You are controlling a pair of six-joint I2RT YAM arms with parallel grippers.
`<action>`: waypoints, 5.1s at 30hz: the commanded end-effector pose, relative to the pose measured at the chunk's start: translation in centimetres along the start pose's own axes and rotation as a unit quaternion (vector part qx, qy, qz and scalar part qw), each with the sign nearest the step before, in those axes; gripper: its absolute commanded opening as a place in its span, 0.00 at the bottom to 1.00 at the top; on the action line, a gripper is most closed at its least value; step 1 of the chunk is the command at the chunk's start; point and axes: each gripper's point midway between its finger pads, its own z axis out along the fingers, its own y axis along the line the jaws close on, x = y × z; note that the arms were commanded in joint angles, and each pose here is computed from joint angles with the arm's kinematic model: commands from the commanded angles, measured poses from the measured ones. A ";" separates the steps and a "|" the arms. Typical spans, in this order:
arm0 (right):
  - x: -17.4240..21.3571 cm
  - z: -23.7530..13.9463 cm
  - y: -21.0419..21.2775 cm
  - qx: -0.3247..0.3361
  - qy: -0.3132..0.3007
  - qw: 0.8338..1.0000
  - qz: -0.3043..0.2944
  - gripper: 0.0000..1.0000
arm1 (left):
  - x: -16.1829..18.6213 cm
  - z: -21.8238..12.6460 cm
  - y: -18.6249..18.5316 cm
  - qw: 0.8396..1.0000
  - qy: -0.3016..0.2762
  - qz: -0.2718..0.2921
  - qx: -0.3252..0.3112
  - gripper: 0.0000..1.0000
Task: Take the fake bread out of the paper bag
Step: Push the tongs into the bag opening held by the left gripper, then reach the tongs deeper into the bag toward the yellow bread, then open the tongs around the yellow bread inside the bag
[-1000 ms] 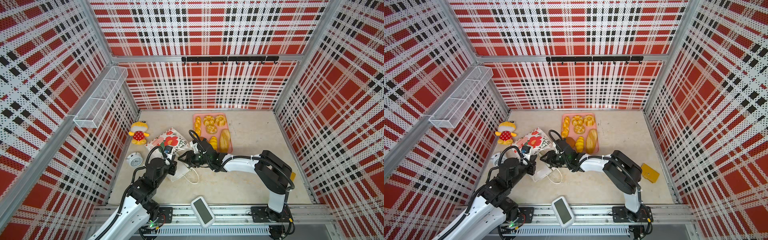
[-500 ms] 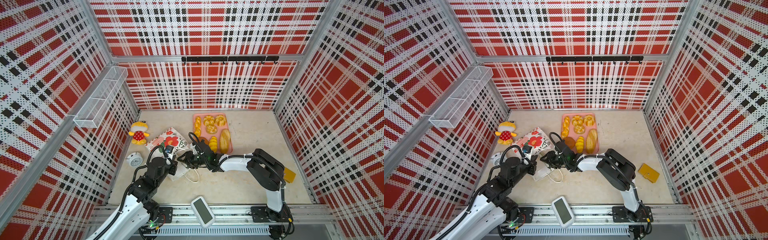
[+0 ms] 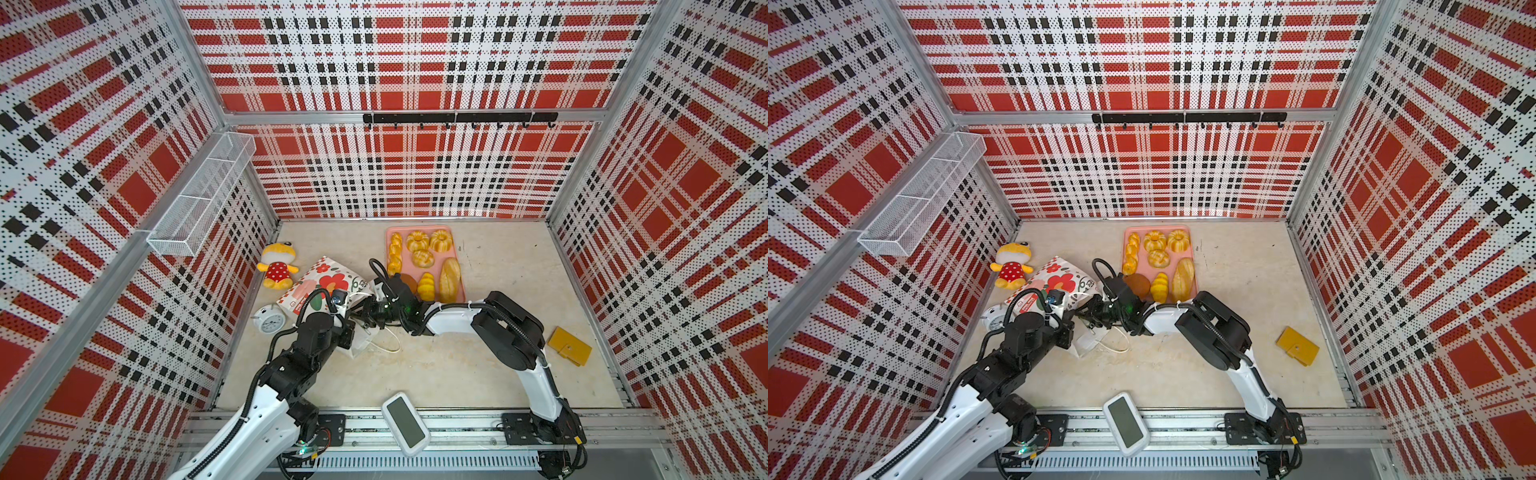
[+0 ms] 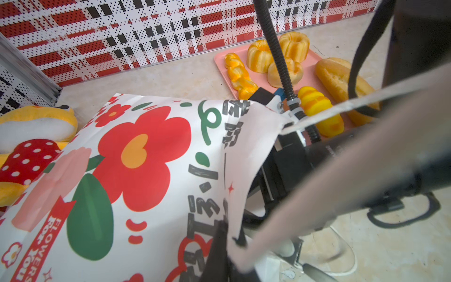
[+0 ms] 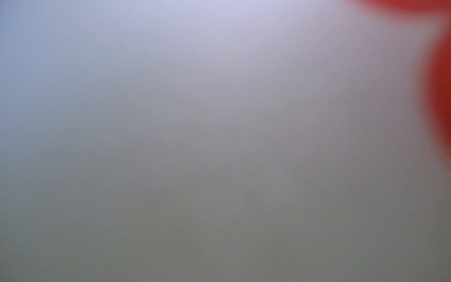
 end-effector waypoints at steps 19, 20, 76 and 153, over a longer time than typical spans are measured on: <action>3.9 -9.5 3.1 -0.011 -0.025 0.996 -0.082 0.14 | -3.2 0.2 0.2 0.996 -0.066 -0.055 -0.013 0.00; 3.9 -9.1 3.7 -0.031 -0.023 0.996 -0.083 0.17 | -3.3 0.0 0.1 0.996 -0.067 -0.053 -0.010 0.00; -1.3 2.5 2.4 -0.072 -0.014 0.996 -0.046 0.10 | -2.2 0.7 -0.7 0.997 -0.061 -0.035 0.017 0.00; 1.2 0.4 2.1 -0.109 -0.112 0.987 0.040 0.35 | -2.7 -0.5 -2.8 0.989 -0.087 0.099 0.069 0.00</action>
